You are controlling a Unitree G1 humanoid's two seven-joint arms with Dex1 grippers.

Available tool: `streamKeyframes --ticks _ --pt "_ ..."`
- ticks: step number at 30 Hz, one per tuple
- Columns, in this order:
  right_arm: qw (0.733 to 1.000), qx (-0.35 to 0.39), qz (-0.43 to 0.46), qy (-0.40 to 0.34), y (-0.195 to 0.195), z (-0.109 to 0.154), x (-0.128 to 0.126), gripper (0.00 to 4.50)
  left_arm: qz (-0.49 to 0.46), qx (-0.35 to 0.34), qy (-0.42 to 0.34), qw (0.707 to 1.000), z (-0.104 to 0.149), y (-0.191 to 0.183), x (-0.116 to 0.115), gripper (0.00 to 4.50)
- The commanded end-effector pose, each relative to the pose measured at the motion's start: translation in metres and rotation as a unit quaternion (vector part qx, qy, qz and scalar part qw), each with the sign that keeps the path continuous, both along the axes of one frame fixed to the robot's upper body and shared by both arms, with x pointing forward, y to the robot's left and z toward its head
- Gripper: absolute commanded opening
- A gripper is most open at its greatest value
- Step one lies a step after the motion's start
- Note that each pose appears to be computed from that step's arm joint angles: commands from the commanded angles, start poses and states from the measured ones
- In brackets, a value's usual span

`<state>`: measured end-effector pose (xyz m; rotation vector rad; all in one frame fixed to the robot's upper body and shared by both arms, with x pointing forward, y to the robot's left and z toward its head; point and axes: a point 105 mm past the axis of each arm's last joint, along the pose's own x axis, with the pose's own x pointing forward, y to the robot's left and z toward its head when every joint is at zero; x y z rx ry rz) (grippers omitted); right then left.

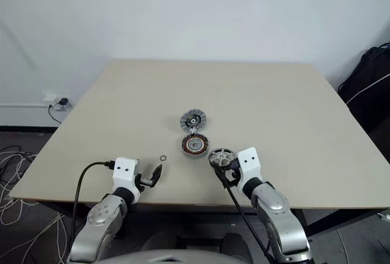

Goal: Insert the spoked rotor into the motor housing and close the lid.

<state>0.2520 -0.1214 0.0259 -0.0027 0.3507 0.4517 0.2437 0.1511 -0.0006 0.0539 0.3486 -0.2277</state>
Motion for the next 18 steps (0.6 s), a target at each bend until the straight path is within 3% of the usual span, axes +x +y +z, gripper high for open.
streamKeyframes --ticks 1,18 --pt "0.999 -0.002 0.001 -0.038 0.002 0.015 0.006 4.50 -0.013 0.005 -0.028 1.000 0.013 -0.004 0.007 4.47" --pt "0.999 -0.008 -0.003 -0.036 0.002 0.011 0.006 4.50 -0.027 0.021 0.000 0.999 0.000 -0.007 0.012 4.47"
